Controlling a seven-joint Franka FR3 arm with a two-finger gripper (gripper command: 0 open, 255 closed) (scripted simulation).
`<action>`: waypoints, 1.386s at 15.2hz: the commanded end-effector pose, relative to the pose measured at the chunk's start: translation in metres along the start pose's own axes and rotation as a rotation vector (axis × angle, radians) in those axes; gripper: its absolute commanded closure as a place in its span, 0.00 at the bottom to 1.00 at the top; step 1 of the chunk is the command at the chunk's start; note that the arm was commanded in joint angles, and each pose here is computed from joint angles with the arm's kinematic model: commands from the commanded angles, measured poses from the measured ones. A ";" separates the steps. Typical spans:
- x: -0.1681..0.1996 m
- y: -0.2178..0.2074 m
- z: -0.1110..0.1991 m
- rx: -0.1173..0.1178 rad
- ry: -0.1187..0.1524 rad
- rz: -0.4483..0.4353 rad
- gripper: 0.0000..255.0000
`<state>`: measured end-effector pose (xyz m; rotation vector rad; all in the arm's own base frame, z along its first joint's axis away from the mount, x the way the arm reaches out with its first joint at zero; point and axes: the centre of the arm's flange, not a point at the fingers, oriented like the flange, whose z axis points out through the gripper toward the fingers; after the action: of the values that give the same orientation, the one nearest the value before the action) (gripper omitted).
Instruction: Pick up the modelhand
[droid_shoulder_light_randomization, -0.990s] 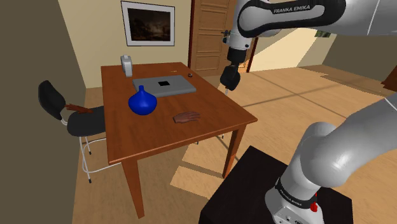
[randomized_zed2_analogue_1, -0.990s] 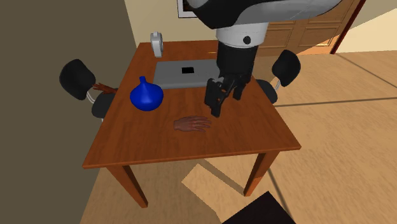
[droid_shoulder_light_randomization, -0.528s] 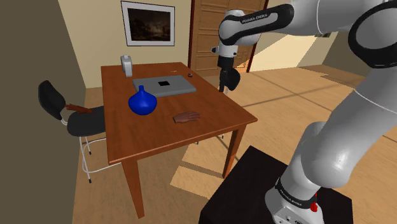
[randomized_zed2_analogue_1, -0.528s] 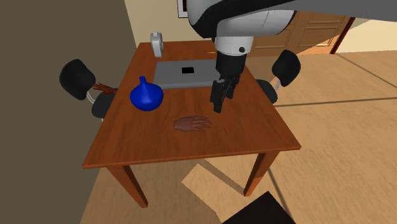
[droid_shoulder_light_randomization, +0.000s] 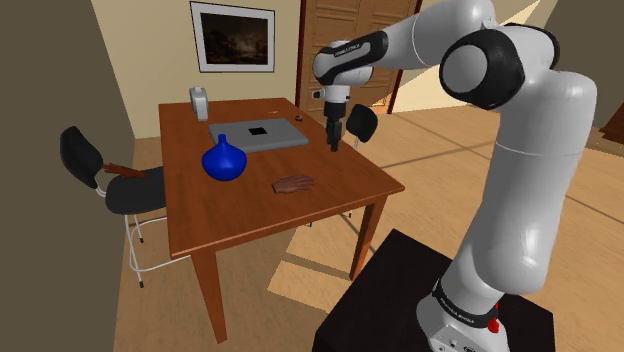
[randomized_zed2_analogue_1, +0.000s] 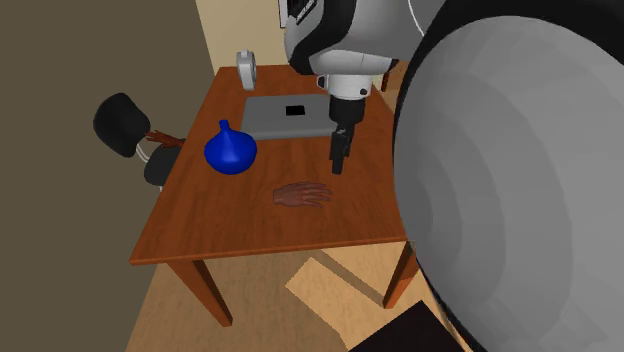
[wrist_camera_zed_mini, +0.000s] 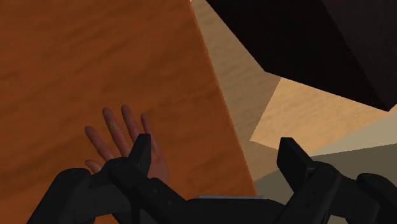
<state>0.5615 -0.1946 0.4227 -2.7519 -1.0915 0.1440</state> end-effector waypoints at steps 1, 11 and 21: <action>0.012 0.023 0.017 0.025 -0.011 -0.063 0.00; 0.093 0.116 0.100 0.142 -0.069 -0.354 0.00; 0.123 0.144 0.160 0.179 -0.087 -0.445 0.00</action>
<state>0.7232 -0.1928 0.2397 -2.3016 -1.5945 0.2842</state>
